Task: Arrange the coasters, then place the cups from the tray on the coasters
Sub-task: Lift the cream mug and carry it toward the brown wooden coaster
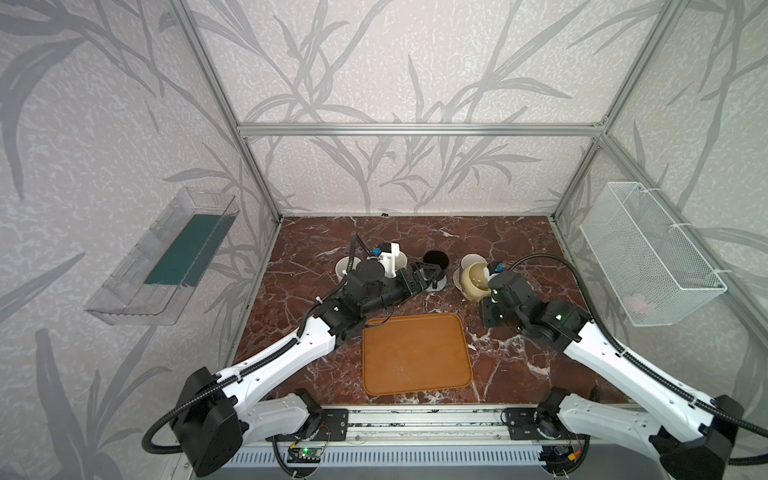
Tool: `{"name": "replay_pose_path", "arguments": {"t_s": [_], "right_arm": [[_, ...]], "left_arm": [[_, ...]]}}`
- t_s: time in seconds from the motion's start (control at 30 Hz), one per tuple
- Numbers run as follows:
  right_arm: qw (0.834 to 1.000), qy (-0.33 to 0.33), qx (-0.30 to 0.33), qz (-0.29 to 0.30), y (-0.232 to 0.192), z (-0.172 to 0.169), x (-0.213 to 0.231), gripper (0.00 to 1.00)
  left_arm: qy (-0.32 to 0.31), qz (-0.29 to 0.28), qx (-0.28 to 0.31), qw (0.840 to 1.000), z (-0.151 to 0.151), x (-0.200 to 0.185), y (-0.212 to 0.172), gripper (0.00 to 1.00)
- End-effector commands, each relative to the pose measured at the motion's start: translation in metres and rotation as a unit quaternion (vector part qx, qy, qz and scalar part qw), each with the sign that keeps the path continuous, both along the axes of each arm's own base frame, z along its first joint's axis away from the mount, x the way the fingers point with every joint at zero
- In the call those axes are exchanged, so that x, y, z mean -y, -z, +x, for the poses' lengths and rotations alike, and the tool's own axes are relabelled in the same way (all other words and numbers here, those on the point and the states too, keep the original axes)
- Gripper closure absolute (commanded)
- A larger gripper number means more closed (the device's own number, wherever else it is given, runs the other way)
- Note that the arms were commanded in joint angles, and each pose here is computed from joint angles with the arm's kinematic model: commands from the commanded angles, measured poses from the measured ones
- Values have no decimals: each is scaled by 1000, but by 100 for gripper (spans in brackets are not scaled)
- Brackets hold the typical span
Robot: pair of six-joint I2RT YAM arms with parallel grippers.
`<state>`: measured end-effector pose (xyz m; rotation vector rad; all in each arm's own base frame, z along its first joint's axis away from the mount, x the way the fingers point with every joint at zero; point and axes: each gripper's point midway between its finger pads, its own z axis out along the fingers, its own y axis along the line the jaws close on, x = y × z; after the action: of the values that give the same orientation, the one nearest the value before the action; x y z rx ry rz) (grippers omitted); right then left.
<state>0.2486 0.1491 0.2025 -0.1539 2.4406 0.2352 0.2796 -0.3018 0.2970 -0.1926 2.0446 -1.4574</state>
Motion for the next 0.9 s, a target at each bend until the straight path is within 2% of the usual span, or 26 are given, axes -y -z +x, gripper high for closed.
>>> {"name": "replay_pose_path", "arguments": {"t_s": [0.0,0.2,0.27,0.33,0.47,0.7,0.87], "right_arm": [[999,-7,43,21,-35,17,2,100],[997,9,68,46,-55,36,11,100],[996,12,65,53,-57,40,13,100],[996,15,57,60,-56,44,14,100],[996,25,42,72,-51,54,18,100],[995,49,33,87,-47,77,32,100],[994,65,27,84,-44,94,45,100]], "left_arm": [[-8,11,37,999,8,1,-25,1],[-3,8,51,999,22,16,-43,1],[-5,34,59,998,23,20,-45,5],[-14,75,67,995,25,21,-43,2],[-1,72,57,996,32,35,-40,1],[31,116,43,992,47,61,-25,1],[55,121,34,990,57,82,-16,1]]}}
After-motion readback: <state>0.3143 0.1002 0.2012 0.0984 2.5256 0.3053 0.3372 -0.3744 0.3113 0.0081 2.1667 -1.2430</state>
